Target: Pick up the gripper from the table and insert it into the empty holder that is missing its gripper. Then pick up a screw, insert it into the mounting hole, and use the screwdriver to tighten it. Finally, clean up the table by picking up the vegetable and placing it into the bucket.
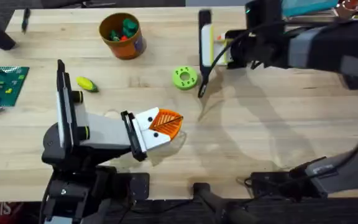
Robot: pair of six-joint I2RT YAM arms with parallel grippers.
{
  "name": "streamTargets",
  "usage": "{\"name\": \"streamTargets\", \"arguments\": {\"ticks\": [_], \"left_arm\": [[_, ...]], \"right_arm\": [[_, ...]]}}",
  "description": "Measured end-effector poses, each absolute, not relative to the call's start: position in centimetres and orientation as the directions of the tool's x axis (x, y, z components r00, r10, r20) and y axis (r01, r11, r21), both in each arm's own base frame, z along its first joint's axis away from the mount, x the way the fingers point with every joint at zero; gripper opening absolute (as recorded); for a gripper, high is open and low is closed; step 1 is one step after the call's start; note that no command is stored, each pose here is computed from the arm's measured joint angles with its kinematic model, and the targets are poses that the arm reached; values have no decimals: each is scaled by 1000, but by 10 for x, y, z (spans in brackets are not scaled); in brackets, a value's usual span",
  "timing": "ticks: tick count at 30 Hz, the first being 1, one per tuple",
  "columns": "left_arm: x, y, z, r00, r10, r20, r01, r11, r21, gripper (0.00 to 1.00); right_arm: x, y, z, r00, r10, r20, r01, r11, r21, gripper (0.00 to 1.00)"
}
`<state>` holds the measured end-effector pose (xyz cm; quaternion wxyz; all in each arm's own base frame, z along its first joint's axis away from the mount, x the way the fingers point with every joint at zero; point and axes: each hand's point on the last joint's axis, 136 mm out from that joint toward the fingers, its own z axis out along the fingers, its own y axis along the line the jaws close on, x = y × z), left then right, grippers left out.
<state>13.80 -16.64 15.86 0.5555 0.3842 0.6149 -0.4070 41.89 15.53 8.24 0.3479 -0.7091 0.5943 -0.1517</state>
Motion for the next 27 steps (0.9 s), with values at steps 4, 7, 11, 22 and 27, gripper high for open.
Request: {"name": "streamTargets", "arguments": {"ticks": [4, 7, 11, 22, 27], "left_arm": [[138, -166, 159, -88, 20, -996, 925, 374, -74, 6], [138, -166, 159, -87, 21, -996, 925, 374, -73, 6], [138, -166, 159, -87, 21, -996, 925, 374, -73, 6], [140, -166, 159, -83, 22, -996, 921, 384, -68, 164], [140, -165, 159, -81, 23, -996, 920, 387, -65, 868]], "right_arm": [[426, 147, 53, 275, -957, -94, -736, -146, -661, 24], [428, 143, 42, 289, -956, -50, -733, -187, -653, 24], [431, 141, 45, 293, -956, -31, -722, -200, -662, 252], [417, 134, 58, 89, -982, -167, -807, 27, -589, 994], [388, 126, 66, -118, -957, -263, -848, 235, -474, 994]]}}
